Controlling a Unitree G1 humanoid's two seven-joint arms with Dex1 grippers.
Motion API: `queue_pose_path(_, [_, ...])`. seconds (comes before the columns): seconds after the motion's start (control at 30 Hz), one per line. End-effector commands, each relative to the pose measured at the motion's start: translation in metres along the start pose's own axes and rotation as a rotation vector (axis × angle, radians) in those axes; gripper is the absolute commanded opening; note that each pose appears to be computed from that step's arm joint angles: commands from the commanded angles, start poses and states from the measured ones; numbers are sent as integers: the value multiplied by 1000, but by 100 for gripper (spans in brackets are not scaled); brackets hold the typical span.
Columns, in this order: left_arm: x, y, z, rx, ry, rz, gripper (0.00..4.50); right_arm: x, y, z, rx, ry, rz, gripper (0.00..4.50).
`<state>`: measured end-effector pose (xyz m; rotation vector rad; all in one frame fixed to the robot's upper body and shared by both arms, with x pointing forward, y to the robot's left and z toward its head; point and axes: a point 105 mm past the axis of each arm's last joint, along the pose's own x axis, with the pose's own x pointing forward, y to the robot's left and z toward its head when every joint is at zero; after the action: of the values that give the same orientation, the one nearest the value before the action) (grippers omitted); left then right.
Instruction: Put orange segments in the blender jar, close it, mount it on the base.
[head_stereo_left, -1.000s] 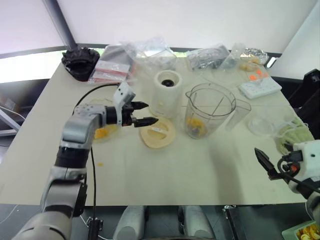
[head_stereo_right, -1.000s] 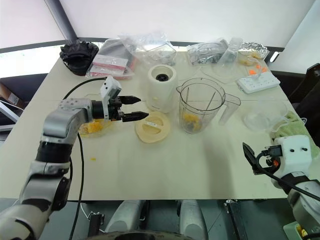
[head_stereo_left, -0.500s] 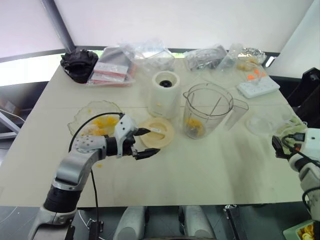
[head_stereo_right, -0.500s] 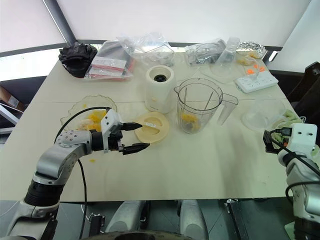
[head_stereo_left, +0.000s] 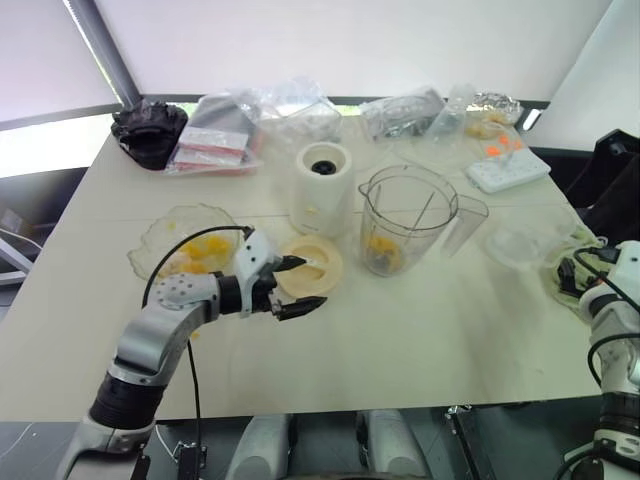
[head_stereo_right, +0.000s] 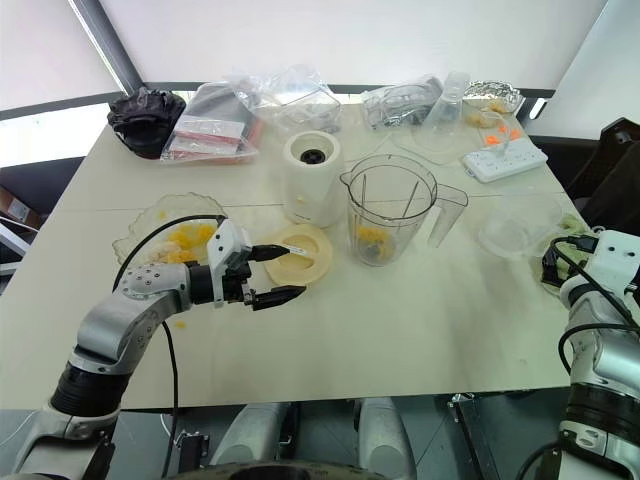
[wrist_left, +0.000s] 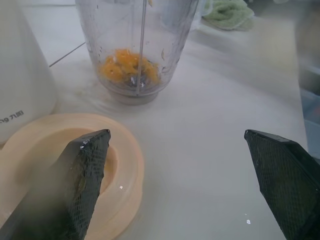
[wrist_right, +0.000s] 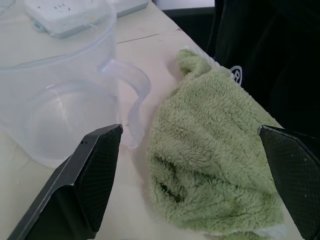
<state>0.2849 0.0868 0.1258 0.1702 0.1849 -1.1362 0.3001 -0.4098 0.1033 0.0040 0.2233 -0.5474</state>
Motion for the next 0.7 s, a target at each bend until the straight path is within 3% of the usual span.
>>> queue_pose_path(0.03, [2, -4, 10, 46, -23, -18, 447, 3, -5, 15, 32, -56, -20, 450])
queue_pose_path(0.7, [0, -5, 9, 95, 2, -15, 447, 24, 15, 16, 59, -62, 13, 450])
